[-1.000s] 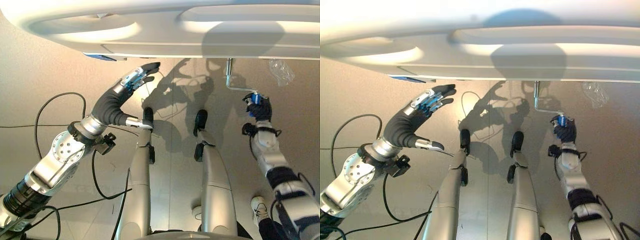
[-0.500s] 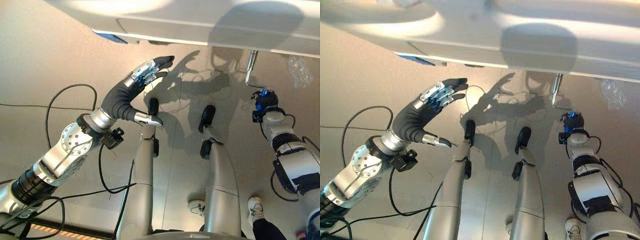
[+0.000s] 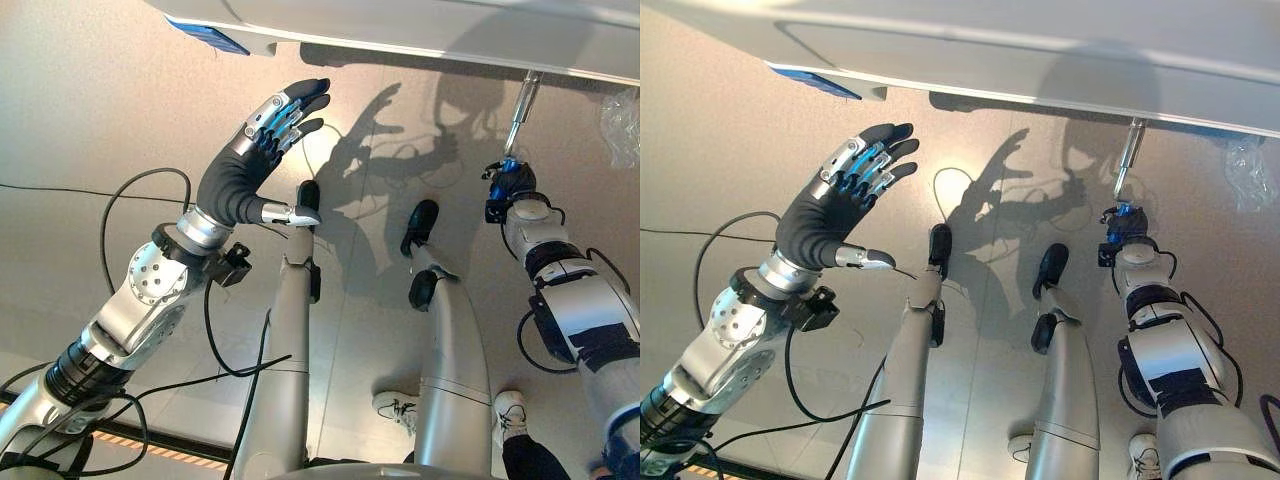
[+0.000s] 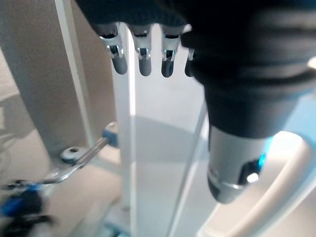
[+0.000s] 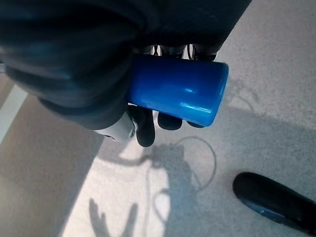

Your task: Raise the hospital bed

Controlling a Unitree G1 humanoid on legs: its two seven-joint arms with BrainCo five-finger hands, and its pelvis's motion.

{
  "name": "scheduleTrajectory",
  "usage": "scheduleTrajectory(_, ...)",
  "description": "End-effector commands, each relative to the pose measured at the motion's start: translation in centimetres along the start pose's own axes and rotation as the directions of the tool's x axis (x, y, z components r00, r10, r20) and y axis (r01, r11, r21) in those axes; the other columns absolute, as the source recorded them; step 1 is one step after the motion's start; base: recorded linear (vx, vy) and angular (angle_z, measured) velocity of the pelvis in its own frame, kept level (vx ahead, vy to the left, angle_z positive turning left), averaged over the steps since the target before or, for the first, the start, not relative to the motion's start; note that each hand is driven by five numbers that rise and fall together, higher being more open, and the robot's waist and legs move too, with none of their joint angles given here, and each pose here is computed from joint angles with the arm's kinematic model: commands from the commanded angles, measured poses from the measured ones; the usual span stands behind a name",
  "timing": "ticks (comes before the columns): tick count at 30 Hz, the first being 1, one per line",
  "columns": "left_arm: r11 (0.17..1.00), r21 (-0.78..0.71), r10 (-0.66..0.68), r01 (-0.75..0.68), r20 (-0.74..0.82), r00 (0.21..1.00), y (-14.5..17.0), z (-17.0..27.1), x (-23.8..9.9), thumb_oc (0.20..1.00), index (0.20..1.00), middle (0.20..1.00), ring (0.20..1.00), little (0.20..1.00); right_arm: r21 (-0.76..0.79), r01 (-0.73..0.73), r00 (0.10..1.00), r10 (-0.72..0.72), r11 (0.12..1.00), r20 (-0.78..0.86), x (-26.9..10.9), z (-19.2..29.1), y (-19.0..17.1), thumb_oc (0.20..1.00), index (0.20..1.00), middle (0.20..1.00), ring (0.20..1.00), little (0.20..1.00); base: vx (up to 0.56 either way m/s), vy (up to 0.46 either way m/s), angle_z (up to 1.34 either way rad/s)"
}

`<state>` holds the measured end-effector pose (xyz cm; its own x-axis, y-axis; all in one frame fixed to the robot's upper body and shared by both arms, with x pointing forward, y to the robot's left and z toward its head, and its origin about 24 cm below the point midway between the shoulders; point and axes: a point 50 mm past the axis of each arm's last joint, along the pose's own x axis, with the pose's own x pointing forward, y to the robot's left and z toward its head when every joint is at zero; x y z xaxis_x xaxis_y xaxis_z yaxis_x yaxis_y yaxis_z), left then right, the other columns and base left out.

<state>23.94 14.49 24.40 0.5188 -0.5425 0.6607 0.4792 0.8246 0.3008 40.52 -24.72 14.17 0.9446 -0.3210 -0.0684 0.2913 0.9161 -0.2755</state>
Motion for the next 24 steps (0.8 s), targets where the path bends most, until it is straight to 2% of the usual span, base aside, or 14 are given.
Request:
scheduleTrajectory(1,1.0,-0.008,-0.024,0.025,0.123,0.992,-0.9,2.0,0.3,1.0,1.0,1.0,1.0,1.0,-0.322,-0.279,0.96,0.263,0.905,-0.092,-1.7,-3.2,6.4,0.2,0.2,0.2,0.2,0.2,0.0,0.0,-0.03)
scheduleTrajectory(4,1.0,-0.008,-0.024,0.025,0.123,0.992,-0.9,2.0,0.3,1.0,1.0,1.0,1.0,1.0,-0.322,-0.279,0.96,0.263,0.905,-0.092,-1.7,-3.2,6.4,0.2,0.2,0.2,0.2,0.2,0.01,0.021,0.0)
scheduleTrajectory(5,1.0,-0.014,-0.009,0.012,0.161,0.987,-1.0,2.4,0.3,1.0,1.0,1.0,1.0,1.0,-0.393,-0.476,0.845,0.533,0.787,0.043,-4.8,-0.1,14.9,0.2,0.2,0.2,0.2,0.2,0.08,0.081,-0.02)
scheduleTrajectory(6,1.0,-0.011,-0.001,0.003,0.164,0.986,-0.9,2.6,0.1,1.0,1.0,1.0,1.0,1.0,-0.517,-0.517,0.778,0.626,0.683,0.049,-6.5,0.2,17.8,0.2,0.2,0.2,0.2,0.2,0.03,0.093,-0.01)
scheduleTrajectory(8,1.0,-0.007,0.001,0.001,0.175,0.985,-0.8,2.8,0.1,1.0,1.0,1.0,1.0,1.0,-0.573,-0.515,0.742,0.666,0.638,0.075,-7.3,1.1,19.0,0.2,0.2,0.2,0.2,0.2,0.01,0.024,0.0)
scheduleTrajectory(10,1.0,-0.006,0.002,-0.001,0.177,0.984,-0.7,2.9,0.1,1.0,1.0,1.0,1.0,1.0,-0.57,-0.523,0.732,0.677,0.634,0.08,-7.6,1.2,19.4,0.2,0.2,0.2,0.2,0.2,0.03,0.004,0.0)
scheduleTrajectory(13,1.0,-0.003,0.002,-0.001,0.186,0.982,-0.7,3.2,0.1,1.0,1.0,1.0,1.0,1.0,-0.639,-0.534,0.665,0.741,0.554,0.087,-9.2,1.2,21.2,0.2,0.2,0.2,0.2,0.2,-0.01,0.023,-0.04)
scheduleTrajectory(15,1.0,-0.006,-0.002,0.004,0.185,0.983,-0.7,3.1,0.1,1.0,1.0,1.0,1.0,1.0,-0.642,-0.537,0.652,0.752,0.548,0.097,-9.5,1.2,21.5,0.2,0.2,0.2,0.2,0.2,0.03,-0.008,-0.06)
scheduleTrajectory(16,1.0,-0.026,-0.001,0.006,0.179,0.984,-1.0,2.9,-0.1,1.0,1.0,1.0,1.0,1.0,-0.616,-0.577,0.59,0.795,0.536,0.139,-10.9,1.7,22.6,0.2,0.2,0.2,0.2,0.2,-0.05,0.009,-0.03)
scheduleTrajectory(18,1.0,-0.026,-0.001,0.006,0.179,0.984,-1.0,2.9,-0.1,1.0,1.0,1.0,1.0,1.0,-0.616,-0.577,0.59,0.796,0.536,0.139,-10.9,1.7,22.6,0.2,0.2,0.2,0.2,0.2,0.0,-0.002,-0.01)
scheduleTrajectory(19,1.0,-0.024,0.004,0.0,0.182,0.983,-0.9,2.9,-0.3,1.0,1.0,1.0,1.0,1.0,-0.535,-0.642,0.462,0.834,0.55,0.303,-13.2,4.5,23.6,0.2,0.2,0.2,0.2,0.2,0.0,0.0,0.0)
scheduleTrajectory(21,1.0,-0.02,0.006,-0.003,0.16,0.987,-1.0,2.4,-0.6,1.0,1.0,1.0,1.0,1.0,-0.421,-0.707,0.406,0.814,0.568,0.415,-14.3,5.5,22.6,0.2,0.2,0.2,0.2,0.2,0.0,0.0,0.0)
scheduleTrajectory(23,1.0,-0.012,0.005,-0.003,0.171,0.985,-0.9,2.6,-0.5,1.0,1.0,1.0,1.0,1.0,-0.429,-0.7,0.402,0.812,0.571,0.424,-14.3,5.9,22.5,0.2,0.2,0.2,0.2,0.2,-0.03,0.015,-0.01)
scheduleTrajectory(24,0.999,0.034,-0.018,0.013,0.155,0.988,-1.1,2.3,-0.6,1.0,1.0,1.0,1.0,1.0,-0.33,-0.755,0.292,0.742,0.566,0.603,-15.8,8.2,19.5,0.2,0.2,0.2,0.2,0.2,0.0,0.0,0.0)
